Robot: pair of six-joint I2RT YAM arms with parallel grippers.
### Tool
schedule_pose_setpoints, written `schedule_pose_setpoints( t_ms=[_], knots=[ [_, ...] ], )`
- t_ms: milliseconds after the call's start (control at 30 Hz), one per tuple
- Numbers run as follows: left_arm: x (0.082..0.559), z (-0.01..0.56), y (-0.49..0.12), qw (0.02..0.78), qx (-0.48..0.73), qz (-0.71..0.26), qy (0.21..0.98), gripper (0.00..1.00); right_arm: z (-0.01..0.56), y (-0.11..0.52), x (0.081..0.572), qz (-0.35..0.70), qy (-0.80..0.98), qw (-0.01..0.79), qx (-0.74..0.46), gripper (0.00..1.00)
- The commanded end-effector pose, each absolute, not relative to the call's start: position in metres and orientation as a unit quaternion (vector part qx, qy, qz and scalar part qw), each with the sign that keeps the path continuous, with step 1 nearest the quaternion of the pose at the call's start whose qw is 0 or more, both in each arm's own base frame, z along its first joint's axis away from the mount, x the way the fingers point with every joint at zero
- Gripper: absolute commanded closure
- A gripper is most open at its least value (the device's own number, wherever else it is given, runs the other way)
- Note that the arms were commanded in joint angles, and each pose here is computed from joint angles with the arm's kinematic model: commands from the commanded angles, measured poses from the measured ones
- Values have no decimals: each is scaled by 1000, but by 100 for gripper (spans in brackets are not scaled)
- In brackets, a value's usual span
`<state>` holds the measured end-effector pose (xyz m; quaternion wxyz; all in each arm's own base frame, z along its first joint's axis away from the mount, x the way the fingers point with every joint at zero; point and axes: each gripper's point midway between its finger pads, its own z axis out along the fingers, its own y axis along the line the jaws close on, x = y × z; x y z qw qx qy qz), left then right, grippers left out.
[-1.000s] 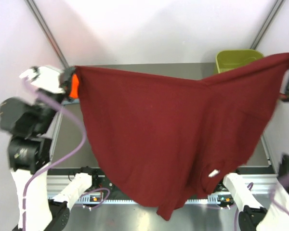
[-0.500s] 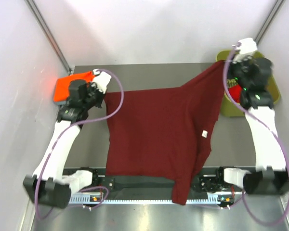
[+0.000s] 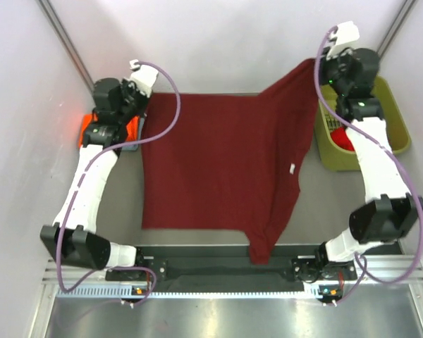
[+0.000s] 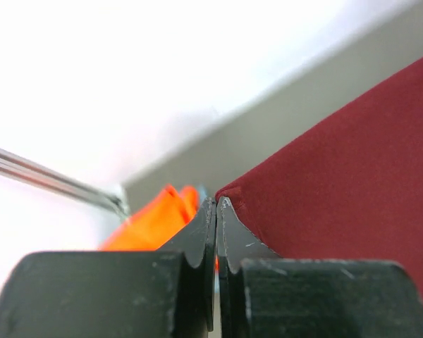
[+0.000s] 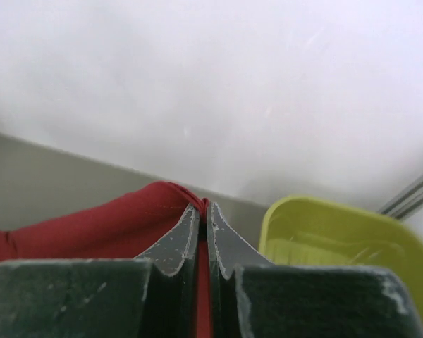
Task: Fold and stack the t-shirts
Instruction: Flatten the tshirt out
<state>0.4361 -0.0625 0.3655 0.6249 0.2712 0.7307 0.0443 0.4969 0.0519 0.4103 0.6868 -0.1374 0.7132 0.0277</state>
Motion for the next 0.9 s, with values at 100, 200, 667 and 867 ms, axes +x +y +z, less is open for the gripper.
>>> schedule_pose_setpoints(
  t_ms=[100, 200, 667, 867],
  knots=[
    [358, 490, -63, 738, 265, 47, 619, 100, 565, 41, 361, 4, 581, 804, -123, 100],
    [313, 509, -64, 757, 272, 39, 592, 100, 579, 34, 299, -10, 562, 819, -118, 100],
    [200, 580, -42, 820, 271, 116, 490, 100, 660, -12, 125, -103, 458, 882, -48, 100],
    [238, 573, -41, 809, 263, 120, 512, 100, 677, -17, 164, -123, 452, 882, -42, 100]
  ],
)
